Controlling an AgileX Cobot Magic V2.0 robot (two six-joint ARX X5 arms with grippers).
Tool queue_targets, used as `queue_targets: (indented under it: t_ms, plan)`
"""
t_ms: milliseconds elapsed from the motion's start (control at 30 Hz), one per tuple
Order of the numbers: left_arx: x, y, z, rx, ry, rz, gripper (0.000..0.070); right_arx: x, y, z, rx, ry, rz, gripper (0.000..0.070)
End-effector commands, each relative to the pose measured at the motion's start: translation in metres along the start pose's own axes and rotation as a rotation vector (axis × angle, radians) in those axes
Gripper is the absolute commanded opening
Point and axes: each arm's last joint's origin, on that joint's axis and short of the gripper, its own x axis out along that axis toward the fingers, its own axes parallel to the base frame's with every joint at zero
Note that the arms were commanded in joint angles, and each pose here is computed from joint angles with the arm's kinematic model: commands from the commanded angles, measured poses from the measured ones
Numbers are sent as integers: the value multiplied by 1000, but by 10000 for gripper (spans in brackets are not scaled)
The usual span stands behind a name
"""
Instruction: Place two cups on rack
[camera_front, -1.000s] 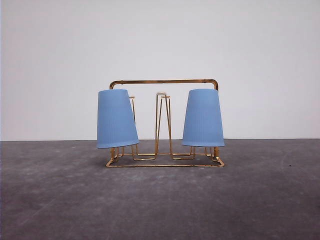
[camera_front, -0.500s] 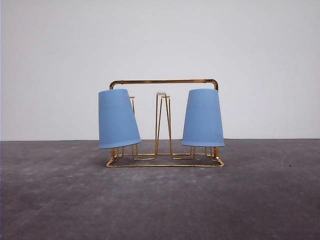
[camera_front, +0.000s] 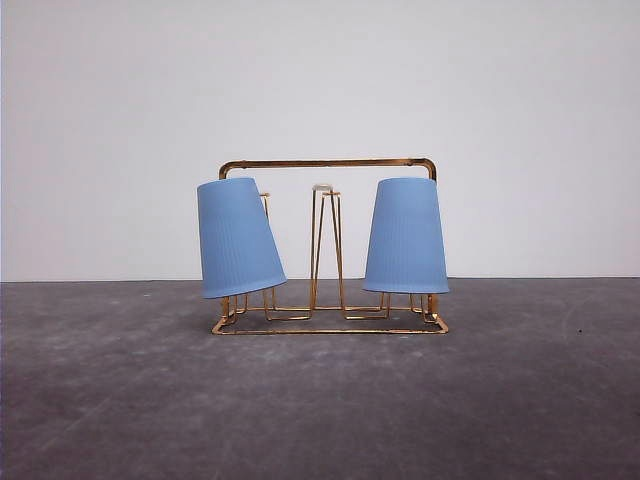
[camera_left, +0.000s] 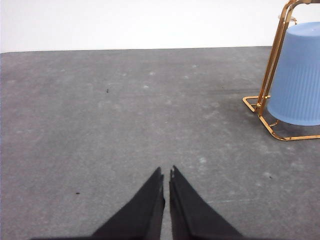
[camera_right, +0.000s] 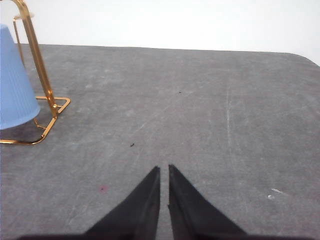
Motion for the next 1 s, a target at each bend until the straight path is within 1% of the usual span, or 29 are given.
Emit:
queue_targets:
  t_ms: [0, 967]
  plan:
    - [1, 0, -5, 13, 19, 1, 0, 0, 0, 0, 4, -8, -2, 29]
    - [1, 0, -5, 13, 19, 1, 0, 0, 0, 0, 4, -8, -2, 29]
